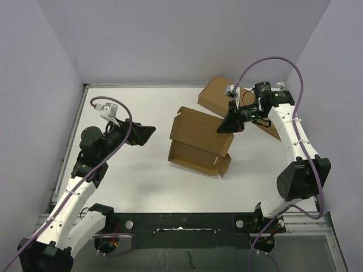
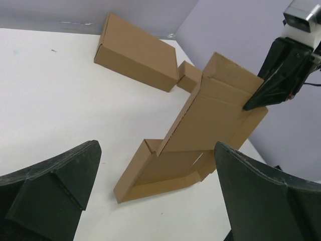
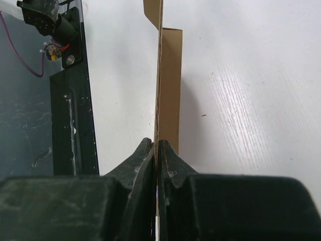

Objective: Fold the paper box

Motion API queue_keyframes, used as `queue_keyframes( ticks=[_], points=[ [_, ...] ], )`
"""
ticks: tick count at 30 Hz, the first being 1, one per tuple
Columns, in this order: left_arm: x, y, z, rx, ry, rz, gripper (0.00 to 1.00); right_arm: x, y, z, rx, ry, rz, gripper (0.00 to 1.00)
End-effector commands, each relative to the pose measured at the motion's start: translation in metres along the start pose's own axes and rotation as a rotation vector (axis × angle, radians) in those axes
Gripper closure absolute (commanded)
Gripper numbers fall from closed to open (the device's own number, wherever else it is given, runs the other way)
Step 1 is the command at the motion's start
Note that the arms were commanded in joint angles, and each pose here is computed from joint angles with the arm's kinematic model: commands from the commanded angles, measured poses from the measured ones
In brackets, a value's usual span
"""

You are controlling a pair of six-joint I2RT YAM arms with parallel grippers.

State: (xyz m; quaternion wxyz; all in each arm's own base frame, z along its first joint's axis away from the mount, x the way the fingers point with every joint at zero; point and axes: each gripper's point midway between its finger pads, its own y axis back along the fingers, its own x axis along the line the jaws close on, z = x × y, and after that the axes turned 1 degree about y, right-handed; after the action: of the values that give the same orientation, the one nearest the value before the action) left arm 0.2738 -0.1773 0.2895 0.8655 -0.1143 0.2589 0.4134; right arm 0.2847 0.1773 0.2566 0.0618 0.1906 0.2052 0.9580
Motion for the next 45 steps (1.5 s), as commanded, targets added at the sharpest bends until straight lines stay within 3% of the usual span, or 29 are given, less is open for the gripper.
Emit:
queue_keyframes(
  ticks=[1, 7, 13, 22, 27, 35, 43, 45],
  points=[
    [-0.028, -0.005, 0.034, 0.045, 0.094, -0.201, 0.02, 0.022, 0.015, 0.024, -0.003, 0.113, -0.022, 1.0],
    [-0.049, -0.019, 0.07, 0.075, 0.036, -0.381, 0.1, 0.028, 0.014, 0.025, 0.04, 0.125, -0.008, 1.0],
    [-0.066, -0.034, 0.07, 0.162, -0.062, -0.501, 0.12, 0.032, 0.012, 0.029, 0.062, 0.147, 0.003, 1.0],
    [-0.099, -0.062, 0.04, 0.288, -0.336, -0.425, 0.09, 0.034, 0.004, 0.034, 0.064, 0.15, 0.026, 1.0],
    [-0.09, -0.079, 0.03, 0.345, -0.373, -0.37, 0.13, 0.038, 0.0, 0.035, 0.067, 0.153, 0.037, 1.0],
    [-0.097, -0.09, 0.003, 0.457, -0.313, -0.489, 0.29, 0.04, -0.004, 0.035, 0.07, 0.151, 0.044, 1.0],
    [-0.096, -0.091, -0.011, 0.521, -0.285, -0.527, 0.54, 0.041, -0.007, 0.035, 0.073, 0.155, 0.053, 1.0],
    [-0.098, -0.09, -0.012, 0.526, -0.281, -0.546, 0.55, 0.041, -0.007, 0.035, 0.073, 0.157, 0.054, 1.0]
  ],
)
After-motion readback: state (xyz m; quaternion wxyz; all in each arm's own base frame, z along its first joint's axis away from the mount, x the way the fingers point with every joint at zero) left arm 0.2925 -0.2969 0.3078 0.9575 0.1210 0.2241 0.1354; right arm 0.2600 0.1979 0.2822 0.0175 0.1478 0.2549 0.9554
